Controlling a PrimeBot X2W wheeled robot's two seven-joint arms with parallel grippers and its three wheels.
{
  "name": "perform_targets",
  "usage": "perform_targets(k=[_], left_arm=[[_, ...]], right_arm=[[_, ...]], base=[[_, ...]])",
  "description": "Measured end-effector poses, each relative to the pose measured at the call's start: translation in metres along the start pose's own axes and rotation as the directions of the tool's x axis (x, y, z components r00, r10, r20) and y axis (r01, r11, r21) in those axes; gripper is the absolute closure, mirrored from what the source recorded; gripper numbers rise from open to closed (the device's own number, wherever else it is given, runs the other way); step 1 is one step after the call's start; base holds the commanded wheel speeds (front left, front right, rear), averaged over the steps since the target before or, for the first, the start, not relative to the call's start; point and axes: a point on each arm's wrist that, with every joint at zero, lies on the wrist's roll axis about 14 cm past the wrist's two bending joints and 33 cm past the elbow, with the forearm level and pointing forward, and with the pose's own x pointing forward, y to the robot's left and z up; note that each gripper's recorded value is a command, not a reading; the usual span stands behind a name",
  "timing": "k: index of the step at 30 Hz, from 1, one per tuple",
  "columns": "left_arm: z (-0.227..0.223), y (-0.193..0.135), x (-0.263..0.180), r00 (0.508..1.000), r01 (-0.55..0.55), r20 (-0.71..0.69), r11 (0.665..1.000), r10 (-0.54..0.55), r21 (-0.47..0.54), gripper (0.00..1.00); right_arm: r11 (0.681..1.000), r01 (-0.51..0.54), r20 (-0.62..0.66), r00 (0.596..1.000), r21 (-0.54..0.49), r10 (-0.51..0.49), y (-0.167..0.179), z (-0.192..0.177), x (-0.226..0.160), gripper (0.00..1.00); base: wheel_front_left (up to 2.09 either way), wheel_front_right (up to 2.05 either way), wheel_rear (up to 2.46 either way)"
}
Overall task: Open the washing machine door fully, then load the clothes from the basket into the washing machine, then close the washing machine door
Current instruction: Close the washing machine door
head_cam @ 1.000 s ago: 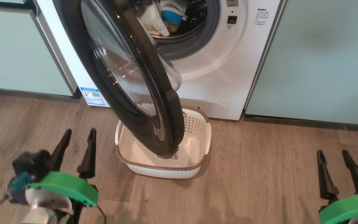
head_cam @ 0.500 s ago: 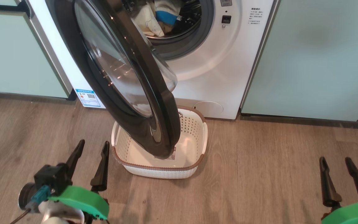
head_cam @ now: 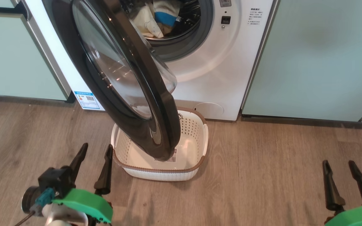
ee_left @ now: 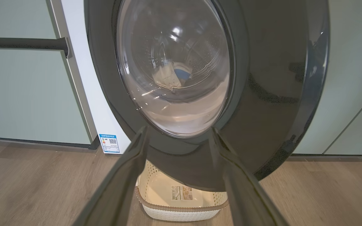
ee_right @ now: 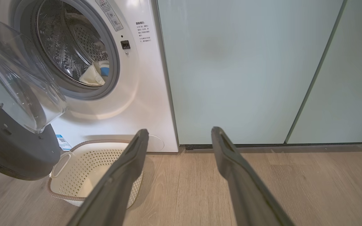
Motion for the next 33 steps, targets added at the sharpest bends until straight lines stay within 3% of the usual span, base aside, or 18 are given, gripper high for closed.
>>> perform_targets(k=[1,2,4,5,20,26,33], left_arm=[[0.000,-0.001,0.000,1.000,0.003,-0.001,1.000,-0.003,-0.001,0.00],[-0.001,-0.002,0.000,1.000,0.006,-0.003,1.000,-0.006,-0.002,0.00],[-0.003,-0.004,0.000,1.000,0.010,-0.007,1.000,-0.010,-0.002,0.00],[-0.003,-0.003,0.000,1.000,0.008,-0.009,1.000,-0.008,-0.001,0.00],[-0.007,0.000,-0.003,1.000,-0.014,-0.023,1.000,0.014,-0.004,0.00],[-0.009,0.003,-0.008,0.999,-0.026,-0.028,1.000,0.026,-0.005,0.00],[-0.009,0.010,-0.017,0.998,-0.056,-0.031,0.998,0.056,-0.014,0.00]], right_arm=[[1.000,0.000,0.000,1.000,0.000,0.000,0.000,0.000,0.000,0.00],[1.000,0.000,-0.001,1.000,0.000,0.000,0.000,0.000,0.000,0.12],[1.000,0.001,-0.002,1.000,0.005,-0.001,0.000,-0.001,0.000,0.91],[1.000,0.001,-0.003,1.000,0.014,-0.001,0.000,-0.001,0.000,1.00],[0.997,-0.045,-0.054,0.997,0.059,0.048,0.017,-0.019,0.010,1.00],[0.981,-0.167,-0.019,0.985,0.099,0.170,0.059,-0.015,0.044,1.00],[0.941,-0.321,0.030,0.947,0.107,0.319,0.115,-0.005,0.072,1.00]], base=[[0.00,0.00,0.00],[0.00,0.00,0.00],[0.00,0.00,0.00],[0.00,0.00,0.00],[0.00,0.00,0.00],[0.00,0.00,0.00],[0.00,0.00,0.00]])
